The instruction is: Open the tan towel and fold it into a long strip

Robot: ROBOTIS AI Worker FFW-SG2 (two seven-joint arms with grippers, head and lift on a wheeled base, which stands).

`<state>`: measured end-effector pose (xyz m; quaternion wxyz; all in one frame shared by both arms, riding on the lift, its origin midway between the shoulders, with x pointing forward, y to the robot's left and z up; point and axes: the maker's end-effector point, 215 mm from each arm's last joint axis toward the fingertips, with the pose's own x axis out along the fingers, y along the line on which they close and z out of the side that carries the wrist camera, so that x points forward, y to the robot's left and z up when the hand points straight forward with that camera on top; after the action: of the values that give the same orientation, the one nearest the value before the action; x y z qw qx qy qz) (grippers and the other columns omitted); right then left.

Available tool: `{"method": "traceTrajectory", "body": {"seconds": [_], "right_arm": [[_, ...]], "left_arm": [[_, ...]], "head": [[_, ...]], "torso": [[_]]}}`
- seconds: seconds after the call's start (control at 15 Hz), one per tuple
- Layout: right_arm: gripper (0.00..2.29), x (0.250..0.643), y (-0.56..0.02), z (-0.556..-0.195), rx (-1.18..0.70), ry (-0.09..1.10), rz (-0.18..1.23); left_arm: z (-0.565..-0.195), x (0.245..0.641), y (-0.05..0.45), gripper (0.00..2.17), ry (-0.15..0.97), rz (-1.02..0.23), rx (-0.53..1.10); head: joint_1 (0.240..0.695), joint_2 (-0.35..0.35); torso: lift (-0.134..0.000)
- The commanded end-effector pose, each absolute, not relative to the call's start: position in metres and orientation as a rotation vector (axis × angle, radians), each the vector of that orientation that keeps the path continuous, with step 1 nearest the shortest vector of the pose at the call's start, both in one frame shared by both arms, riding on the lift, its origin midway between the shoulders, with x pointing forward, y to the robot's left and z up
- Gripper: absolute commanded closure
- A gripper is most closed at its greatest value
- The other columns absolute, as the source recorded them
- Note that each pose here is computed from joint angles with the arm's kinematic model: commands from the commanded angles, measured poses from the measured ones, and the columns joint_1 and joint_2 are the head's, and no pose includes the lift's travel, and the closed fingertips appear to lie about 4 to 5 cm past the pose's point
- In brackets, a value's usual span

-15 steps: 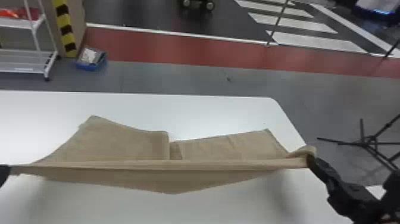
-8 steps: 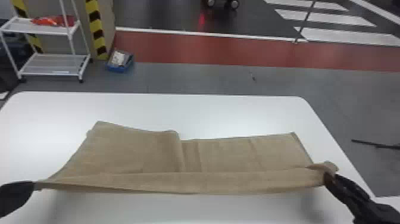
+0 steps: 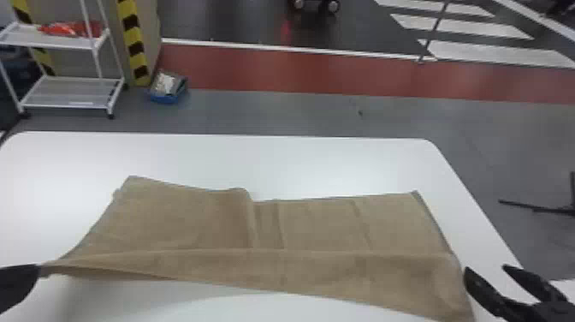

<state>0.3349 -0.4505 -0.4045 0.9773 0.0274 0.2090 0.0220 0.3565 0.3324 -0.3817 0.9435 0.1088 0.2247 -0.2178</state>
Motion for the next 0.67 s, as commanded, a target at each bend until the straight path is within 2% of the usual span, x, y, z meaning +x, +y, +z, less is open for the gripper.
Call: {"method": "traceTrajectory", "body": {"seconds": [0.0,0.13,0.27,0.6], "right_arm": [[0.05,0.328,-0.453,-0.371,-0.274,0.396,0.129],[0.07,0.320,-0.434,-0.359,-0.533,0.413,0.282],[0.09,0.308,-0.424,-0.360,-0.655,0.457,0.387],[0.12,0.286,-0.439,-0.416,-0.890,0.732,0.476]], "left_arm": [[-0.382,0.355,0.332,1.73,0.458,-0.442,0.217],[-0.381,0.357,0.331,1.73,0.456,-0.442,0.221],[-0.381,0.358,0.330,1.73,0.457,-0.442,0.221],[-0.382,0.358,0.330,1.73,0.459,-0.443,0.223]], "head": [[0.695,-0.197],[0.695,-0.197],[0.695,-0.172],[0.695,-0.169]], "torso": [[-0.121],[-0.121],[-0.121],[-0.121]]}}
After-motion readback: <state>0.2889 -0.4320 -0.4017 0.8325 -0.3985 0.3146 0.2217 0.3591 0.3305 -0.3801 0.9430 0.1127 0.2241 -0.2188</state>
